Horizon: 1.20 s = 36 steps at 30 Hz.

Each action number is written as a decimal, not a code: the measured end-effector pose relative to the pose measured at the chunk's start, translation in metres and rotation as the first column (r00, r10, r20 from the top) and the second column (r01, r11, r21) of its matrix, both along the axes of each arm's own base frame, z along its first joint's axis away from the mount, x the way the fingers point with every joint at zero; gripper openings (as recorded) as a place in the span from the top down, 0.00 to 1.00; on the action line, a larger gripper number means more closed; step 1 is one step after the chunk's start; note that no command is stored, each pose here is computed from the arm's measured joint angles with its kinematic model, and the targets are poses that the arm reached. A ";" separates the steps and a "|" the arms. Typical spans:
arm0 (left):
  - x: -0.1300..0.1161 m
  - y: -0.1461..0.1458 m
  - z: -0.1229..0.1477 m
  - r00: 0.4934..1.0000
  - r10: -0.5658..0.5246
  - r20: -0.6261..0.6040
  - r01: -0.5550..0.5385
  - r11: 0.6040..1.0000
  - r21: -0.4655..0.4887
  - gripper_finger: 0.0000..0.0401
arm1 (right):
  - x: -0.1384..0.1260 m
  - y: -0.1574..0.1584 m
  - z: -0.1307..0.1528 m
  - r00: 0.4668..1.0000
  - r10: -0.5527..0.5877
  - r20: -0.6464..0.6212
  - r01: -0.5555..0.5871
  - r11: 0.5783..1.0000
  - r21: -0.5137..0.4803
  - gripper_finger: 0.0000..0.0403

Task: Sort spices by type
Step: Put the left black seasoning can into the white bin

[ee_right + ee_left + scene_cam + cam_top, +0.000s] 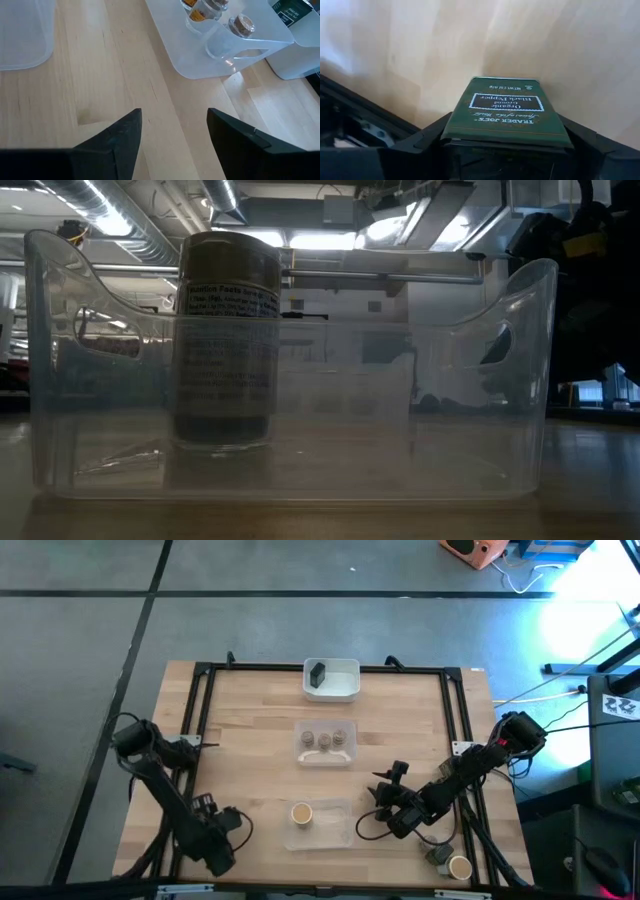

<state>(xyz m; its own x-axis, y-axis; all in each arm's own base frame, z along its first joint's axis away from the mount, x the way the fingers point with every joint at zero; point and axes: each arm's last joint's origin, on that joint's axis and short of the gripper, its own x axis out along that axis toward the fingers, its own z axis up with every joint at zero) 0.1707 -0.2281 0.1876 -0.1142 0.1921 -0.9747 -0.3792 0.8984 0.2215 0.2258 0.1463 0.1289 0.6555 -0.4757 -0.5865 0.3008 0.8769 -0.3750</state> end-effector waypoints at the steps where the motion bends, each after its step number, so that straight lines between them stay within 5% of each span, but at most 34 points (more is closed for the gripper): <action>1: 0.003 0.004 0.003 1.000 0.003 -0.003 -0.003 1.000 -0.001 0.34 | 0.000 0.000 0.000 1.000 0.001 0.000 -0.001 1.000 0.000 0.44; 15: 0.050 0.086 0.054 0.986 -0.026 0.167 0.034 0.998 -0.045 0.34 | 0.000 0.000 0.000 1.000 0.003 0.002 -0.003 1.000 -0.021 0.44; 36: 0.109 0.239 0.122 0.897 -0.208 0.390 0.149 0.973 0.177 0.34 | 0.011 -0.020 0.001 0.991 0.046 -0.126 -0.074 0.969 -0.234 0.44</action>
<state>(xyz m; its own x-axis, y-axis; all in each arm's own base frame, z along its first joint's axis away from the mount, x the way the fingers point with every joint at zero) 0.2795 0.0109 0.3096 0.3314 0.3087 -0.8916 -0.2984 0.9307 0.2113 0.2367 0.1263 0.1303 0.6198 -0.5726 -0.5366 0.1913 0.7734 -0.6043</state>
